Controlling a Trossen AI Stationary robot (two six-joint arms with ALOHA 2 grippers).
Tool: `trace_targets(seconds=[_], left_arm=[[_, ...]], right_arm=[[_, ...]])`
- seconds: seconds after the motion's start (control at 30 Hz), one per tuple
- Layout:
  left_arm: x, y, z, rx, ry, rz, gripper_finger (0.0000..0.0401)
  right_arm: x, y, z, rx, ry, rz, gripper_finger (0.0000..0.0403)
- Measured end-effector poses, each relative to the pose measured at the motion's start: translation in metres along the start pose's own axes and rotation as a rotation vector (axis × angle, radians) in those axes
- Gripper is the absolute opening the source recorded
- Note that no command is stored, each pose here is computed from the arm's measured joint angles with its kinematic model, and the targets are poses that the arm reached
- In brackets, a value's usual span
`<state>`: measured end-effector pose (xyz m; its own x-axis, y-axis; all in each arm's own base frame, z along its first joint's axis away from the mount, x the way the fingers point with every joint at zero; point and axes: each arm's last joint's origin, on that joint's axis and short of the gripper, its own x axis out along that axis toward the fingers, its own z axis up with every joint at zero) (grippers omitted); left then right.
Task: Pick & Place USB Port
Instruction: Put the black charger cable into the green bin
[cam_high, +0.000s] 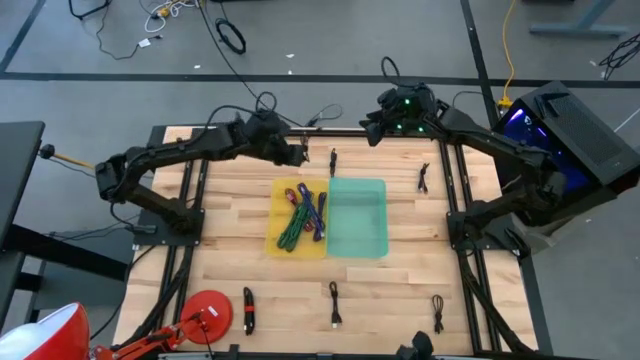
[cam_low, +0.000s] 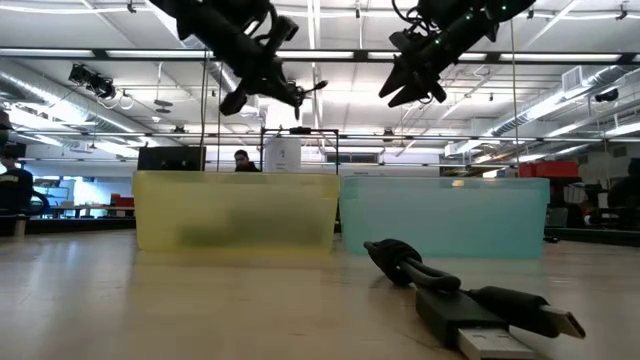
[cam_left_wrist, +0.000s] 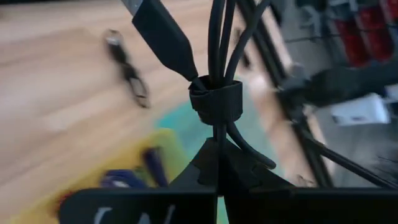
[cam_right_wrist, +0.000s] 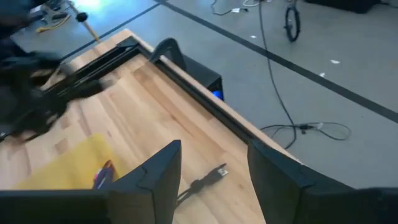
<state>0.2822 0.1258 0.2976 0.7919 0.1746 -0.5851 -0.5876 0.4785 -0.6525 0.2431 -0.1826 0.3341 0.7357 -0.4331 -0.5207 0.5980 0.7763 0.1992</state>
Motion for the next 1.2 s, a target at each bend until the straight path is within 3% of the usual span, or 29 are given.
trace_targets(seconds=[0.4,0.53,0.9,1.0,1.2], left_arm=[[0.033,-0.058,-0.047,-0.048,0.095,-0.296,0.0002],[0.054,-0.057,-0.060,-0.101,0.197,-0.294,0.0002],[0.109,-0.059,-0.076,-0.233,0.319,-0.483,0.0002],[0.116,-0.063,-0.080,-0.262,0.344,-0.549,0.0003],[0.117,-0.063,-0.079,-0.263,0.335,-0.554,0.0012]], right_arm=[[-0.006,-0.037,0.005,0.061,-0.023,-0.095,0.0184],[-0.007,-0.043,0.006,0.051,-0.026,-0.112,0.0184],[-0.007,-0.044,0.006,0.040,-0.023,-0.100,0.0185],[-0.007,-0.043,0.005,0.042,-0.012,-0.075,0.0184],[-0.007,-0.043,0.003,0.034,0.009,-0.068,0.0184]])
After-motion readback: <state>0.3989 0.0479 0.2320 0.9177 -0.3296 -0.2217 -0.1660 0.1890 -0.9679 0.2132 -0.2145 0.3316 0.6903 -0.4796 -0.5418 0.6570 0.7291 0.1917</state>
